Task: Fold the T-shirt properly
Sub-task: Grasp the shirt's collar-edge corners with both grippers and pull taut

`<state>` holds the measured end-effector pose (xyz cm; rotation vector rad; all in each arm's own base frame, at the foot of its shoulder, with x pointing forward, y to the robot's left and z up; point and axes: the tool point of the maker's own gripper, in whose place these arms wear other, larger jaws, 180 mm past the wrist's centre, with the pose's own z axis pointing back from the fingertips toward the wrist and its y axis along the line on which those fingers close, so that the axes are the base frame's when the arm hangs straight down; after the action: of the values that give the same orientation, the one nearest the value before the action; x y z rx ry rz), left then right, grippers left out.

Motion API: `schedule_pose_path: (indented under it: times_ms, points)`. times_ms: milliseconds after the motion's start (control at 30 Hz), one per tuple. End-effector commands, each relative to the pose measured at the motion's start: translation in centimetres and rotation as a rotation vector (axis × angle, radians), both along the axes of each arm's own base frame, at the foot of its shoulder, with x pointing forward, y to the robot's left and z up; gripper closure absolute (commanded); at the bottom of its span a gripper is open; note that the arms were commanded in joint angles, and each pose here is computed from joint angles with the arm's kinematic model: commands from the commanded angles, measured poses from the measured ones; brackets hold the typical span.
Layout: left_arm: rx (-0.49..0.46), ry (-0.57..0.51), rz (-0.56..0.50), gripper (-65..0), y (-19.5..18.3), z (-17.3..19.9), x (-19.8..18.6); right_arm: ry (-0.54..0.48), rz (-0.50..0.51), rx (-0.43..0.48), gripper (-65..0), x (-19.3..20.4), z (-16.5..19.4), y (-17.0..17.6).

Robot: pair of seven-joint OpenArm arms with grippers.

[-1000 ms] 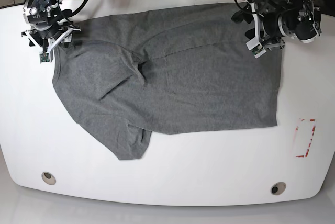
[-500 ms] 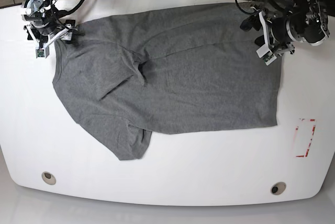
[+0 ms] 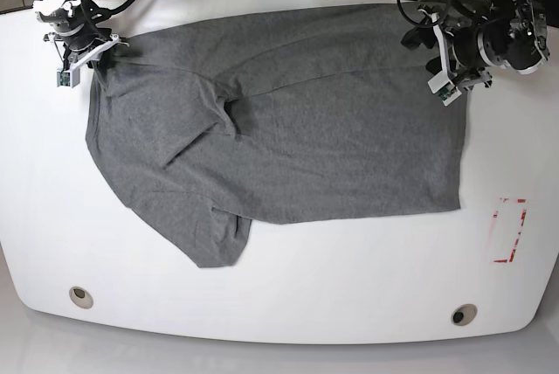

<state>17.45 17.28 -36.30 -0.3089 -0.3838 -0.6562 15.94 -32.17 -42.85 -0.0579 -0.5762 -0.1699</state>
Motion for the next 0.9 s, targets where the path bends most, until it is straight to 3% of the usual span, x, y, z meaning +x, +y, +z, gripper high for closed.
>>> schedule_pose_path:
  times_ms: [0,367,467,567,867]
  points:
    - [0.012,-0.024,-0.004,-37.4,0.3,0.5,0.4,0.121,0.003,-0.041,-4.3,-2.7,-0.7,-0.7]
    - [0.021,-0.032,-0.004,-37.4,0.6,0.7,0.7,0.137,0.033,-0.116,-4.3,-5.3,1.6,-0.1]
    - [0.021,-0.045,-0.005,-37.4,0.5,0.9,1.2,0.135,0.034,-0.120,-7.0,-5.7,1.9,0.6]
    - [0.021,-0.052,-0.007,-37.4,0.5,1.0,1.5,0.123,0.037,-0.131,-13.5,-5.5,2.4,0.8]
    - [0.024,-0.061,-0.008,-37.4,0.6,1.2,1.8,0.112,0.040,-0.147,-42.0,-5.0,2.9,0.6]
